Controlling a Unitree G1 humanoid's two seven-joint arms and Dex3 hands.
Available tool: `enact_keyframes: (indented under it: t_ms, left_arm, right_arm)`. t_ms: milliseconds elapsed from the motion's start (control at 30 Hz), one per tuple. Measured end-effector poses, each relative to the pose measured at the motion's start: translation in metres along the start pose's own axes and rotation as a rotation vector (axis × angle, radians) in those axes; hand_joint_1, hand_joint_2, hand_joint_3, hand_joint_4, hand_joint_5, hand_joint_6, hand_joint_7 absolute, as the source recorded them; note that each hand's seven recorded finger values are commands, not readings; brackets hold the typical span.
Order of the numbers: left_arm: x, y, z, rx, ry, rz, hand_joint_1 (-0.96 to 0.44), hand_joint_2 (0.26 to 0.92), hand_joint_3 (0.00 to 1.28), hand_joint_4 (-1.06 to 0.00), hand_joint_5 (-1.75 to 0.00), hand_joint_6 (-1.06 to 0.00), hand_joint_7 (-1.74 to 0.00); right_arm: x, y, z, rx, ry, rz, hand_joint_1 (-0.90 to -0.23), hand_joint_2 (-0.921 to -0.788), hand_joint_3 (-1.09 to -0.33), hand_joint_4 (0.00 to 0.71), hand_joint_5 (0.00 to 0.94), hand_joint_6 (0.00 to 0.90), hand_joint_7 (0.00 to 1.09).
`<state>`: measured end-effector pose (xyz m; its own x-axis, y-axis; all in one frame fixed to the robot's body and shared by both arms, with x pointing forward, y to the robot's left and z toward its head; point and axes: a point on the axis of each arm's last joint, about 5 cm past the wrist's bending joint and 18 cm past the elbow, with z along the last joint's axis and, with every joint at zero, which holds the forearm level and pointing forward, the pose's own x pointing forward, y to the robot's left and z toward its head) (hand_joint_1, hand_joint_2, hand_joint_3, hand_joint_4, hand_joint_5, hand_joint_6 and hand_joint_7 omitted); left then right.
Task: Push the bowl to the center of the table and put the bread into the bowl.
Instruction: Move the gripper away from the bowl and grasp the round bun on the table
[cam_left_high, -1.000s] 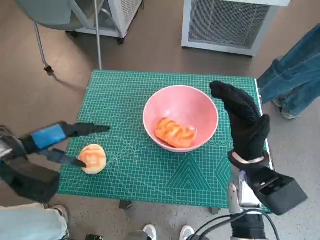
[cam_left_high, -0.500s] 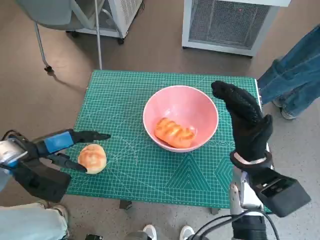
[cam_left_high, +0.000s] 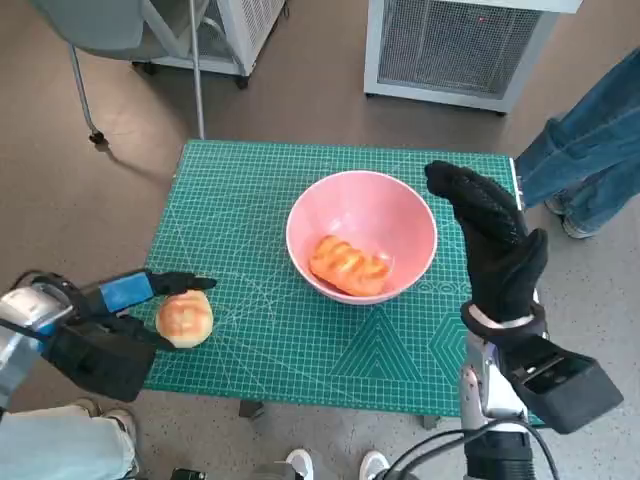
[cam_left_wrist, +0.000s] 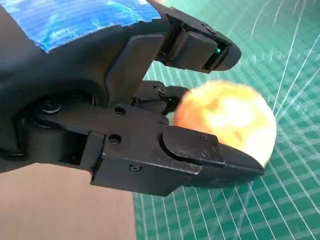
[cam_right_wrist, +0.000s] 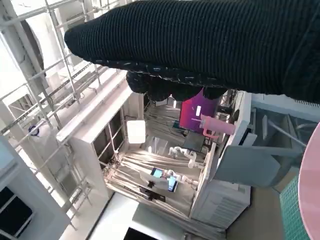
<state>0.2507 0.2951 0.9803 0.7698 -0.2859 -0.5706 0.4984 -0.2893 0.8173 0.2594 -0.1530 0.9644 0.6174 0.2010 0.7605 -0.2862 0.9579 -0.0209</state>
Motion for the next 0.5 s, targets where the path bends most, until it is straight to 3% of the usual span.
enact_keyframes:
  t_ms: [167, 233, 267, 300, 333, 433, 500]
  left_arm:
    - [0.0029, -0.0003, -0.0006, -0.021, -0.001, -0.002, 0.01, 0.866, 0.03, -0.54, -0.10, -0.57, -0.18]
    - [0.0049, -0.0014, -0.0014, -0.019, 0.003, -0.004, -0.07, 0.893, 0.05, -0.60, -0.19, -0.56, -0.52]
    - [0.0061, -0.0027, -0.0018, -0.013, 0.005, -0.005, -0.17, 0.903, 0.11, -0.59, -0.37, -0.54, -0.84]
    - [0.0071, -0.0034, -0.0023, -0.009, 0.004, 0.002, -0.11, 0.909, 0.12, -0.57, -0.69, -0.56, -0.99]
    - [0.0077, -0.0039, -0.0026, -0.002, 0.001, 0.008, -0.07, 0.913, 0.13, -0.57, -0.89, -0.57, -1.09]
    - [0.0096, -0.0044, -0.0034, 0.021, -0.009, 0.034, -0.02, 0.912, 0.11, -0.59, -1.15, -0.64, -1.10]
    - [0.0105, -0.0036, -0.0034, 0.039, -0.020, 0.047, -0.01, 0.913, 0.10, -0.60, -1.23, -0.65, -1.09]
  right_arm:
    - [0.0000, -0.0002, 0.0000, -0.001, 0.000, -0.001, -0.638, -0.921, -0.808, 0.233, 0.018, -0.001, 0.66]
    - [-0.0001, -0.0003, 0.0001, -0.001, 0.000, -0.002, -0.638, -0.921, -0.808, 0.233, 0.018, -0.001, 0.66]
    - [-0.0001, -0.0003, 0.0001, -0.001, 0.000, -0.002, -0.638, -0.921, -0.808, 0.233, 0.018, -0.001, 0.66]
    - [-0.0001, -0.0003, 0.0001, -0.001, 0.000, -0.002, -0.638, -0.921, -0.808, 0.233, 0.018, -0.001, 0.66]
    - [-0.0001, -0.0002, 0.0000, -0.002, 0.001, -0.002, -0.638, -0.921, -0.808, 0.233, 0.019, -0.001, 0.66]
    - [-0.0001, -0.0001, 0.0000, -0.004, 0.002, 0.000, -0.638, -0.921, -0.808, 0.233, 0.019, -0.001, 0.66]
    - [-0.0002, -0.0001, 0.0000, -0.005, 0.002, 0.000, -0.638, -0.921, -0.808, 0.233, 0.019, -0.001, 0.66]
